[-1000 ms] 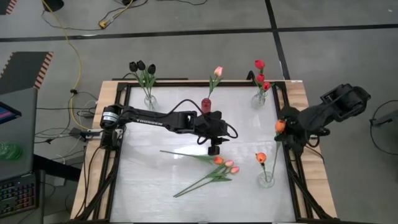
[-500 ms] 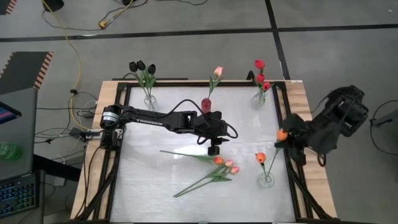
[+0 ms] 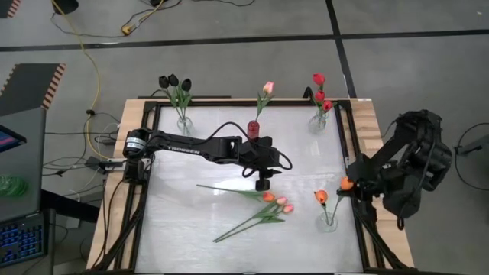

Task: Sort flowers into vase by color
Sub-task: Put the top orange flower into the bottom transparent vase

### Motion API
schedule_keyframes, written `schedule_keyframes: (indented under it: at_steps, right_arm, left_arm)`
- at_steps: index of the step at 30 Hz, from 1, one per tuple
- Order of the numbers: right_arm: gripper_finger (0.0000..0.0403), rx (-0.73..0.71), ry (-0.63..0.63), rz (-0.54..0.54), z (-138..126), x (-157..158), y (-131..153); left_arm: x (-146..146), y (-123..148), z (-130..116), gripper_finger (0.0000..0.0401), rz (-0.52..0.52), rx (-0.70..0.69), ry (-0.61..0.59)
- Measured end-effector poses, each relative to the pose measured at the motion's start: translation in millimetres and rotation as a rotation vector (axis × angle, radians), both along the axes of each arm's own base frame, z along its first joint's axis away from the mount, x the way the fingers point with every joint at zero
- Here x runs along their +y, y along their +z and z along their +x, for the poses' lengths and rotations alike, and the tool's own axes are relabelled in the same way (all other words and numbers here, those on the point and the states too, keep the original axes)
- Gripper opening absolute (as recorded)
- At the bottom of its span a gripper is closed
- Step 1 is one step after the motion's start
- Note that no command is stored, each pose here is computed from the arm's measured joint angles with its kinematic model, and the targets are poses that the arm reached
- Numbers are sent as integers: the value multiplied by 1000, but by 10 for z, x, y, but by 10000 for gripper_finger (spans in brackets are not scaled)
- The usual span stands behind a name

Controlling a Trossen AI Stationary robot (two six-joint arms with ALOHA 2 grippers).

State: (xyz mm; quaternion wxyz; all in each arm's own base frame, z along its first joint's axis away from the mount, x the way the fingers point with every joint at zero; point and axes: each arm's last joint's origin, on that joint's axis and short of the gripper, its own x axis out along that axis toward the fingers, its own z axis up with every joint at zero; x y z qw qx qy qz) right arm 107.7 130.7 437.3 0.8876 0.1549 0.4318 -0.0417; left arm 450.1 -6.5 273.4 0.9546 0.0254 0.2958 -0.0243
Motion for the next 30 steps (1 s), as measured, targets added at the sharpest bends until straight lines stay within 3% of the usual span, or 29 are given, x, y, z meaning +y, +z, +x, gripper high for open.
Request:
schedule_keyframes:
  at_steps: [30]
  right_arm:
    - [39,0,35,-26,1,-1,0]
  left_arm:
    - [-36,0,1,98,-3,-2,-5]
